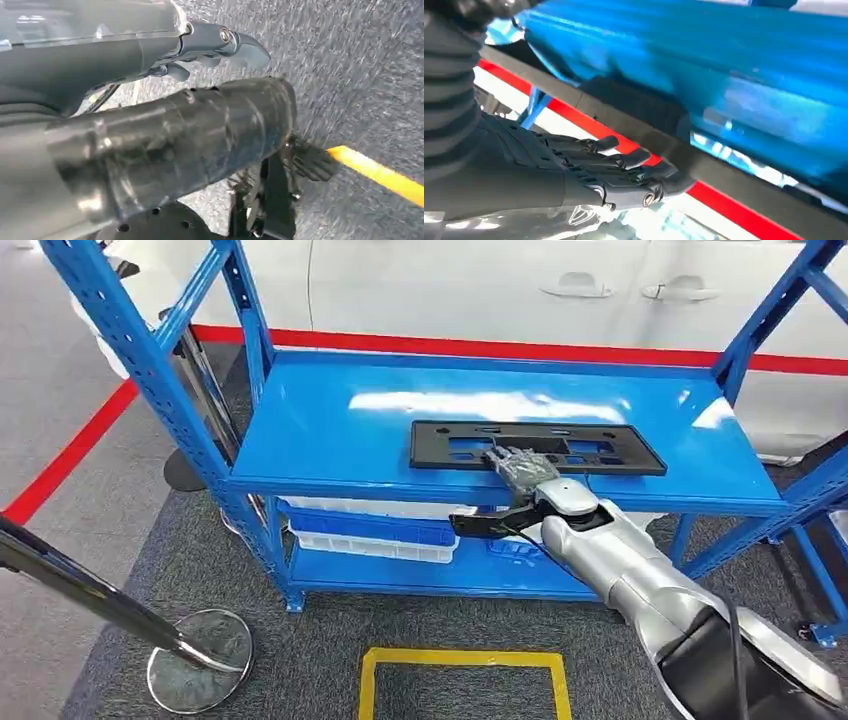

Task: Take the parts from the cabinet and place them on the table.

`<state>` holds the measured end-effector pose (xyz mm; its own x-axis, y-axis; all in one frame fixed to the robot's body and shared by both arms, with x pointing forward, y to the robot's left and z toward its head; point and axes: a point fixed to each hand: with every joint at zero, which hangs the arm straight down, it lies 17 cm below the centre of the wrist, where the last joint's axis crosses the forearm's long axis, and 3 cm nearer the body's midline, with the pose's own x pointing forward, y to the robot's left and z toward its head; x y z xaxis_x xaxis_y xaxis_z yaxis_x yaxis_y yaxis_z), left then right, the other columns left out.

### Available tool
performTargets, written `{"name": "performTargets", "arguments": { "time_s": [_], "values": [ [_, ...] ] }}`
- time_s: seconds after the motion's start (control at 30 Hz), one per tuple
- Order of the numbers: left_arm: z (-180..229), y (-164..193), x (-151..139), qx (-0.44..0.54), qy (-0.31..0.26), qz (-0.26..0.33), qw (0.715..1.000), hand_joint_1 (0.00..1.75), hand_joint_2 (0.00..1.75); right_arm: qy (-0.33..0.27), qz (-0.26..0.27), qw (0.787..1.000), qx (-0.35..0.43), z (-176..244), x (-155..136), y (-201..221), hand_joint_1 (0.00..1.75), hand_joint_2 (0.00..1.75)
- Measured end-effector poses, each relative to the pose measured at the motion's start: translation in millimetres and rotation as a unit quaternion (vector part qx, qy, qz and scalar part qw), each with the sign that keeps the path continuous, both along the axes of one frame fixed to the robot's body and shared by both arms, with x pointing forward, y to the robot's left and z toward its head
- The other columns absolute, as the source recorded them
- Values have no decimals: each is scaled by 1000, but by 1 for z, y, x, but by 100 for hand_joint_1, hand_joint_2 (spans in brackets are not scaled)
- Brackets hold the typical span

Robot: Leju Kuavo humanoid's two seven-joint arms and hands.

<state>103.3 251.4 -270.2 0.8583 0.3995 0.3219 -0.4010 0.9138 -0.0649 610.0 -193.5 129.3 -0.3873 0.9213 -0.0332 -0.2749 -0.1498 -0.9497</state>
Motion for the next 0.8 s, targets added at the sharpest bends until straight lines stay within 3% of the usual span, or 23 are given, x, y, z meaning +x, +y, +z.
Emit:
{"name": "performTargets", "arguments": {
  "time_s": [0.37,0.8],
  "values": [
    [2,-11,4,-10,-8,-3,1000,0,0,-64,19,998,10,118,30,29,0,0],
    [2,-8,5,-4,-8,-1,1000,0,0,-64,22,998,11,115,29,28,0,0]
  ]
}}
